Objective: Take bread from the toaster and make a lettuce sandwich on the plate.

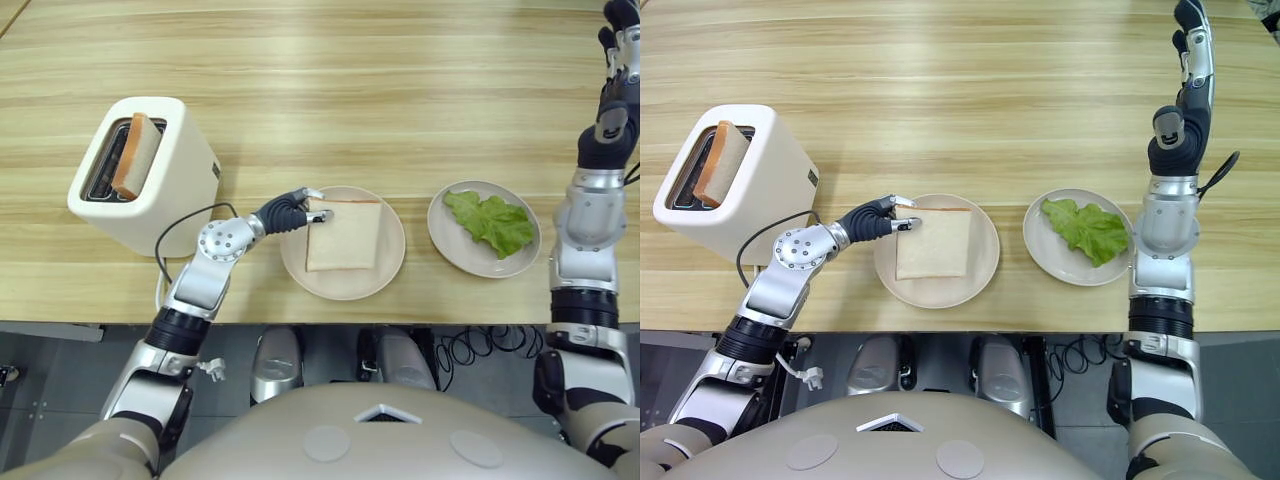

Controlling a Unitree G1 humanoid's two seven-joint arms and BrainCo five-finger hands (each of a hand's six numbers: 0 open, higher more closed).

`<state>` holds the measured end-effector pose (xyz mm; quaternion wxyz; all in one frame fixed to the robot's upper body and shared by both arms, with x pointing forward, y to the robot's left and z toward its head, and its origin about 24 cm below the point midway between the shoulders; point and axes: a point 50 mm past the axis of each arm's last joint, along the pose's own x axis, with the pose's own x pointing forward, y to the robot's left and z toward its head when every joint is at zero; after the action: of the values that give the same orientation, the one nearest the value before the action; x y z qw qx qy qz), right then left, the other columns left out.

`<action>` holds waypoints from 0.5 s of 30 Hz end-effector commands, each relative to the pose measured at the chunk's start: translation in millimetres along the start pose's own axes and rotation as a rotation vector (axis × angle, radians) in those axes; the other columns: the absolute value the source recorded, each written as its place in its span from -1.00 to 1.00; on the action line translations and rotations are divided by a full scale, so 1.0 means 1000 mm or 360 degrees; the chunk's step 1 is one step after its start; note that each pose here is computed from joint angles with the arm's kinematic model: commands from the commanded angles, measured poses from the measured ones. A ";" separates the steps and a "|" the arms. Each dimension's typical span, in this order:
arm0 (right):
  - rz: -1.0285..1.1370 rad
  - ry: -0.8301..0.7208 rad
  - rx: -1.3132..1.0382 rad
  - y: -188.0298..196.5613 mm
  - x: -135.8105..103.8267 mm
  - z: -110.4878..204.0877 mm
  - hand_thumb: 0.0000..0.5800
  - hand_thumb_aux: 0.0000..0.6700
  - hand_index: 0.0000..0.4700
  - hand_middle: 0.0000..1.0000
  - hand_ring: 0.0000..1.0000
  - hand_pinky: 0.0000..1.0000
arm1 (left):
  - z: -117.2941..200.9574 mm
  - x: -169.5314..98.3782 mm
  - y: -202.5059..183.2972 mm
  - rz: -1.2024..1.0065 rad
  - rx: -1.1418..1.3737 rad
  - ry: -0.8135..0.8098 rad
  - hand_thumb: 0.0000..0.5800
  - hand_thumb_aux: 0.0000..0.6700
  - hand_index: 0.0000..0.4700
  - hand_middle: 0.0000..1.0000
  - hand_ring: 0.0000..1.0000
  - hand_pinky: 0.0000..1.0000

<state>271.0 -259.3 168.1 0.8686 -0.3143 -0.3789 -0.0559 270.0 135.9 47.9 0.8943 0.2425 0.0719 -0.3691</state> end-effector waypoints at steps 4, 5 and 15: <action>0.0197 -0.0008 -0.0168 -0.012 -0.002 0.008 -1.00 -1.00 -1.00 -1.00 -1.00 -1.00 | -0.012 0.009 0.008 0.0065 0.0159 0.0066 1.00 1.00 0.96 1.00 1.00 1.00; 0.0239 -0.0006 -0.0184 -0.011 -0.004 0.009 -1.00 -1.00 -1.00 -1.00 -1.00 -1.00 | -0.013 0.010 0.008 0.0075 0.0191 0.0072 1.00 1.00 0.96 1.00 1.00 1.00; 0.0581 0.0060 -0.0393 -0.012 -0.015 0.008 -1.00 -1.00 -1.00 -1.00 -1.00 -1.00 | -0.011 0.012 0.011 0.0181 0.0493 0.0072 -1.00 -1.00 -1.00 -1.00 -1.00 -1.00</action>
<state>252.9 -265.3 165.2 0.8311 -0.4691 -0.2953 0.0449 286.7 136.4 40.4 0.8715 0.3649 0.0218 -0.3269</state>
